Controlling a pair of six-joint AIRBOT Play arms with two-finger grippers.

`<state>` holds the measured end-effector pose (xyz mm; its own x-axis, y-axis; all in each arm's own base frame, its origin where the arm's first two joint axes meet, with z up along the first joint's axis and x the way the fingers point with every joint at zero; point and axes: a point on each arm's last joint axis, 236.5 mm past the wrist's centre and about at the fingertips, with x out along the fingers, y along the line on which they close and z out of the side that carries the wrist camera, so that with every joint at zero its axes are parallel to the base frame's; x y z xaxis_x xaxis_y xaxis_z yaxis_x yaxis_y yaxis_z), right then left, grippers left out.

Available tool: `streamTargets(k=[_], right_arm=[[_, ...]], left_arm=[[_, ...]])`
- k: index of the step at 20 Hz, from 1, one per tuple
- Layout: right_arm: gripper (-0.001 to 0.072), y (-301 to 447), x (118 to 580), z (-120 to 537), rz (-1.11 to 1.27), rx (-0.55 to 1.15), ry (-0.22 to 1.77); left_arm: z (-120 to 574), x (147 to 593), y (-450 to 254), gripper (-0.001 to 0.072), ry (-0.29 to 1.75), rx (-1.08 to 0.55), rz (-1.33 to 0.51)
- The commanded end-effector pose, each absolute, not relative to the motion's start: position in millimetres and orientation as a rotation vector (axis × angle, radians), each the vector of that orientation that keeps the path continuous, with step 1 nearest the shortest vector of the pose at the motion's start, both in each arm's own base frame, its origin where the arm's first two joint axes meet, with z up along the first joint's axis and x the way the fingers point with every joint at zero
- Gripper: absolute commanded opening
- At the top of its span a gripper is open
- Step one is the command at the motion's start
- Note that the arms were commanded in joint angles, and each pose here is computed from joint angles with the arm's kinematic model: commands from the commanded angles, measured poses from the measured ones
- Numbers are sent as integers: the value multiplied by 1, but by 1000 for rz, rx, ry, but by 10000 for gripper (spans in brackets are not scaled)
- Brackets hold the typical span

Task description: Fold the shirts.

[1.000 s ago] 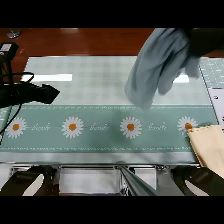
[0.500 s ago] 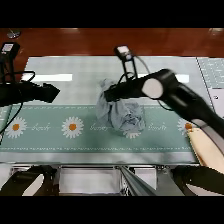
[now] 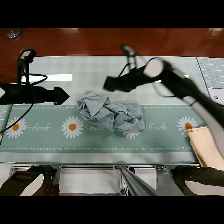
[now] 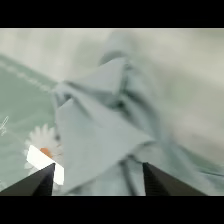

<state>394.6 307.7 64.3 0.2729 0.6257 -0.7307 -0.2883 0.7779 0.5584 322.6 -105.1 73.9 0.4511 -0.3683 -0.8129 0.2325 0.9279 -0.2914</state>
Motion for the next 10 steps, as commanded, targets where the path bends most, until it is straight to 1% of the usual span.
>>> streamTargets(k=[1,2,3,4,5,6,8,10], right_arm=[[628,161,401,96,391,261,1173],[628,105,400,101,256,224,1154],[627,57,395,100,121,226,1136],[626,18,383,93,11,258,1125],[627,-5,368,80,-51,302,1126],[627,-19,347,59,-99,360,1140],[627,-14,306,14,-113,459,1188],[627,16,274,-12,-15,496,1241]], left_arm=[[49,320,-85,702,1162,-263,-323],[45,325,-88,703,1185,-426,-345],[51,328,-108,703,1177,-613,-463],[59,328,-129,703,1156,-762,-599],[55,324,-143,703,1161,-847,-665],[35,314,-155,703,1217,-869,-677],[-8,283,-189,703,1366,-864,-695],[-35,265,-221,703,1449,-802,-721]])
